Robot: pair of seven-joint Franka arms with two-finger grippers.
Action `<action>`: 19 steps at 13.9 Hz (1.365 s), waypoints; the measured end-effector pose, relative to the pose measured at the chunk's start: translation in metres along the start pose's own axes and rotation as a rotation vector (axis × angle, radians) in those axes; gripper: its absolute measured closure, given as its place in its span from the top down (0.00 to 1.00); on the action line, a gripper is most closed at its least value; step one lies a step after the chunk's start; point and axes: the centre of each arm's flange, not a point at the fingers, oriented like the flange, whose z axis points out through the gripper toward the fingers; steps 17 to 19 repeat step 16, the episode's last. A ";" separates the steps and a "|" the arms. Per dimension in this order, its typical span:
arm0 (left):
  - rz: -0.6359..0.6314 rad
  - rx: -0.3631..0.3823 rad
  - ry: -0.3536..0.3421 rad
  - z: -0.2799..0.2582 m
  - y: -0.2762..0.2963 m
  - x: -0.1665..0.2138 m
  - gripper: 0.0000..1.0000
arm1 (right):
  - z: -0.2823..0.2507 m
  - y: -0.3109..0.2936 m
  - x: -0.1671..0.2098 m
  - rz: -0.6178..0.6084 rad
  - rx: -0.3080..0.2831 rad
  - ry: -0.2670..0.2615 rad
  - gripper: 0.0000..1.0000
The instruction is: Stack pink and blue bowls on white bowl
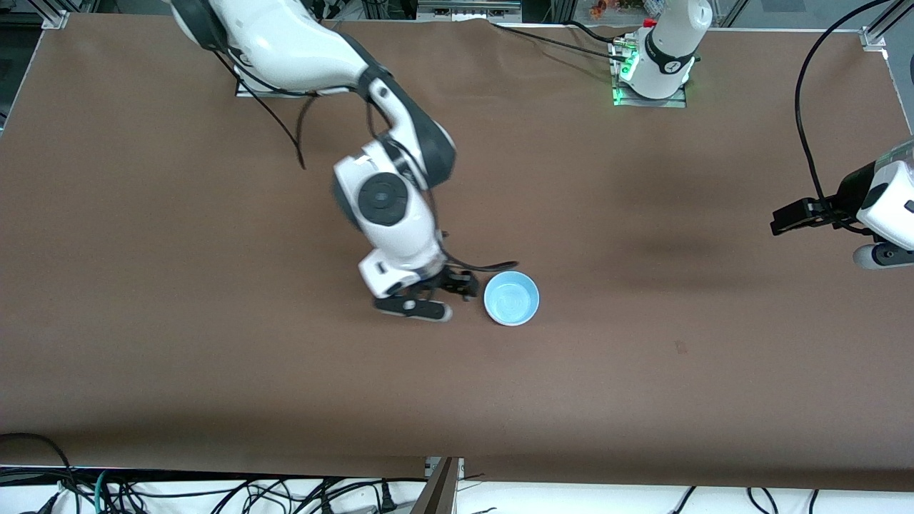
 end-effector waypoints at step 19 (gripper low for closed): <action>-0.004 -0.022 0.010 -0.006 -0.001 0.000 1.00 | -0.265 0.301 -0.036 -0.230 -0.105 -0.147 1.00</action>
